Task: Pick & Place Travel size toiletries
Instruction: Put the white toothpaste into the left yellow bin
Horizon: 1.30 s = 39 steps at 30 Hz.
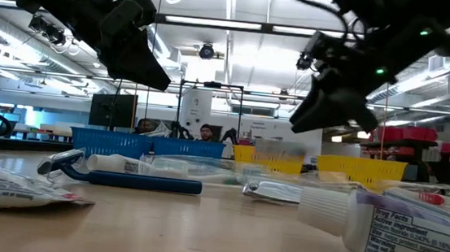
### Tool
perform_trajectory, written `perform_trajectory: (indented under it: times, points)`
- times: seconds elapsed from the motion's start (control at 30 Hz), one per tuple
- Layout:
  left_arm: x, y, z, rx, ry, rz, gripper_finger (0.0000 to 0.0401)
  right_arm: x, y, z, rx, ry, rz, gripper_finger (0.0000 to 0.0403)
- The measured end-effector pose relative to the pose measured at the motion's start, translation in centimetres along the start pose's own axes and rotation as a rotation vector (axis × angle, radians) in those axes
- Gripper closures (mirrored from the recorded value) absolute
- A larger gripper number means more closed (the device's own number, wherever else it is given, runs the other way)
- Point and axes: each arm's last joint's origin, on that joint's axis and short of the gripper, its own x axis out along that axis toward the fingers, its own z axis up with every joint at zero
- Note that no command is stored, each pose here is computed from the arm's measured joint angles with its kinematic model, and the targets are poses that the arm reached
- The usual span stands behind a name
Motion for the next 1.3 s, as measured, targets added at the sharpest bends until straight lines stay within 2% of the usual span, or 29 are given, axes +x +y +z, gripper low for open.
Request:
perform_trajectory:
  times: [0.1, 0.17, 0.23, 0.33, 0.53, 0.7, 0.8, 0.9, 1.1, 1.2, 1.3]
  points:
    - [0.0, 0.0, 0.0, 0.0, -0.001, 0.003, 0.0255, 1.7, -2.9, -0.8, 0.055, 0.05, -0.043, 0.024]
    - [0.0, 0.0, 0.0, -0.001, -0.002, 0.003, 0.0255, 2.9, -4.8, -1.5, 0.114, 0.058, -0.025, 0.0238]
    - [0.0, 0.0, 0.0, -0.001, -0.002, 0.002, 0.0255, 3.8, -6.2, -2.2, 0.183, 0.034, 0.095, 0.0239]
    - [0.0, 0.0, 0.0, -0.003, -0.002, 0.003, 0.0255, 4.2, -6.9, -2.7, 0.208, -0.02, 0.269, 0.0235]
    - [0.0, 0.0, 0.0, -0.003, -0.002, 0.003, 0.0255, 4.2, -7.0, -2.7, 0.19, -0.03, 0.27, 0.0196]
    - [0.0, 0.0, 0.0, -0.018, -0.003, 0.003, 0.0255, 4.7, -6.0, -2.8, 0.253, 0.005, 0.298, 0.0163]
    - [0.0, 0.0, 0.1, -0.032, -0.006, 0.002, 0.0255, 5.1, -4.7, -2.8, 0.194, 0.028, 0.318, 0.0162]
    - [0.0, 0.0, 0.1, -0.037, -0.006, 0.002, 0.0255, 5.7, -3.6, -3.2, 0.146, 0.082, 0.29, 0.0171]
    - [0.0, 0.0, 0.1, -0.038, -0.006, 0.002, 0.0255, 6.9, -2.8, -3.6, 0.239, 0.117, 0.268, 0.018]
    - [0.0, 0.0, 0.1, -0.036, -0.007, 0.003, 0.0255, 7.4, -3.0, -3.5, 0.221, 0.088, 0.217, 0.0178]
    - [0.0, 0.0, 0.1, -0.037, -0.007, 0.002, 0.0255, 8.2, -3.4, -3.6, 0.22, 0.056, 0.217, 0.0171]
